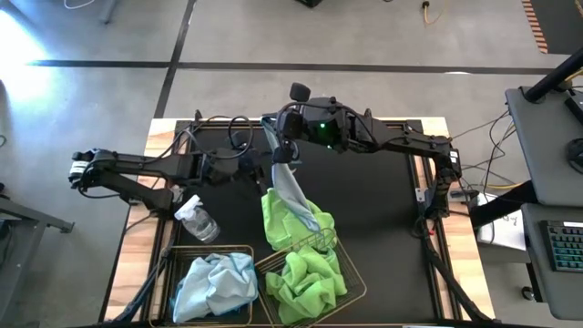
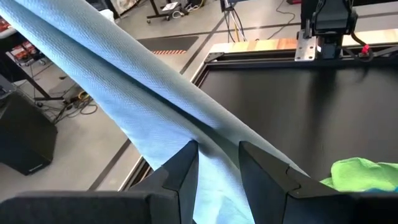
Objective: Sort microfiber towel by color & place in baskets
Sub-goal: Put the blue towel into the left wire basket
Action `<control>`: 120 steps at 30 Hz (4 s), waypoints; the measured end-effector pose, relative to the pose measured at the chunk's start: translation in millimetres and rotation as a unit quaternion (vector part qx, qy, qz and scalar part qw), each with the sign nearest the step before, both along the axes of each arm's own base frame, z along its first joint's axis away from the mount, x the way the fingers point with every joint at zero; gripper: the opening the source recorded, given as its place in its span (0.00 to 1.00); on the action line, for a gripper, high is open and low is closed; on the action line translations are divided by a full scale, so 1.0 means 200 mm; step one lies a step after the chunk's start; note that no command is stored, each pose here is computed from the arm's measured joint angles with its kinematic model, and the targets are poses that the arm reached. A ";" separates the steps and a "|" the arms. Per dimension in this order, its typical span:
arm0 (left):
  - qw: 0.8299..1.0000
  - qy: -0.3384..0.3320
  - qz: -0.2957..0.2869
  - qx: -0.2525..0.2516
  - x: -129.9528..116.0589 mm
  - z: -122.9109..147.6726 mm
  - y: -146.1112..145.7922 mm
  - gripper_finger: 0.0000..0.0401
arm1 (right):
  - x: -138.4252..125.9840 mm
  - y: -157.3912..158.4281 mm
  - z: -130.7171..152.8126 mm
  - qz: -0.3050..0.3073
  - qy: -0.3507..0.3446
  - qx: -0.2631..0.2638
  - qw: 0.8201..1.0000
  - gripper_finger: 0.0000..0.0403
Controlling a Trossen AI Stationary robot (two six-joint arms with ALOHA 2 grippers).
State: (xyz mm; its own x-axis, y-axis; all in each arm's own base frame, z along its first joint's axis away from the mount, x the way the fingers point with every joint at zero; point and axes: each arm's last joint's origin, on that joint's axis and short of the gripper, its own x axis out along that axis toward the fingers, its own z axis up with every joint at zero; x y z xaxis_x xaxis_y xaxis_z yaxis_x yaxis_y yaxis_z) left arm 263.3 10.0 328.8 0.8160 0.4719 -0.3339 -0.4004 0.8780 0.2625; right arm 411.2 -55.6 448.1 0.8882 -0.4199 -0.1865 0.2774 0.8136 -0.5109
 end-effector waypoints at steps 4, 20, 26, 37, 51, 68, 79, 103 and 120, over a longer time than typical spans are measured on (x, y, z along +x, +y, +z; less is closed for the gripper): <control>1.000 -0.003 0.008 0.001 0.00 0.00 0.02 0.25 | 0.00 0.01 0.00 0.009 -0.004 0.006 1.000 0.02; 0.999 -0.002 0.047 0.000 0.00 0.00 0.12 0.25 | 0.01 0.05 0.00 0.063 -0.007 0.033 0.997 0.02; 0.999 -0.003 0.048 0.000 0.00 0.00 0.12 0.25 | 0.01 0.05 0.00 0.065 -0.006 0.034 0.997 0.02; 0.996 0.027 0.081 0.006 -0.02 -0.03 0.13 0.25 | -0.02 0.07 -0.01 0.106 0.014 0.065 0.992 0.02; 0.995 0.049 0.090 0.005 -0.04 -0.04 0.14 0.25 | -0.15 0.07 0.10 0.080 0.003 0.062 0.995 0.02; 0.999 -0.002 -0.002 -0.035 0.01 -0.02 0.11 0.25 | -0.17 0.08 0.12 0.116 -0.001 0.082 0.990 0.02; 0.997 -0.012 -0.052 -0.048 0.04 -0.02 0.10 0.25 | -0.16 0.10 0.11 0.175 -0.002 0.110 0.978 0.02; 0.992 0.037 -0.091 -0.079 0.05 -0.09 0.09 0.01 | -0.16 0.10 0.11 0.177 0.005 0.098 0.979 0.02; 0.992 0.034 -0.092 -0.080 0.04 -0.08 0.09 0.00 | -0.20 0.09 0.07 0.138 0.056 0.110 0.983 0.30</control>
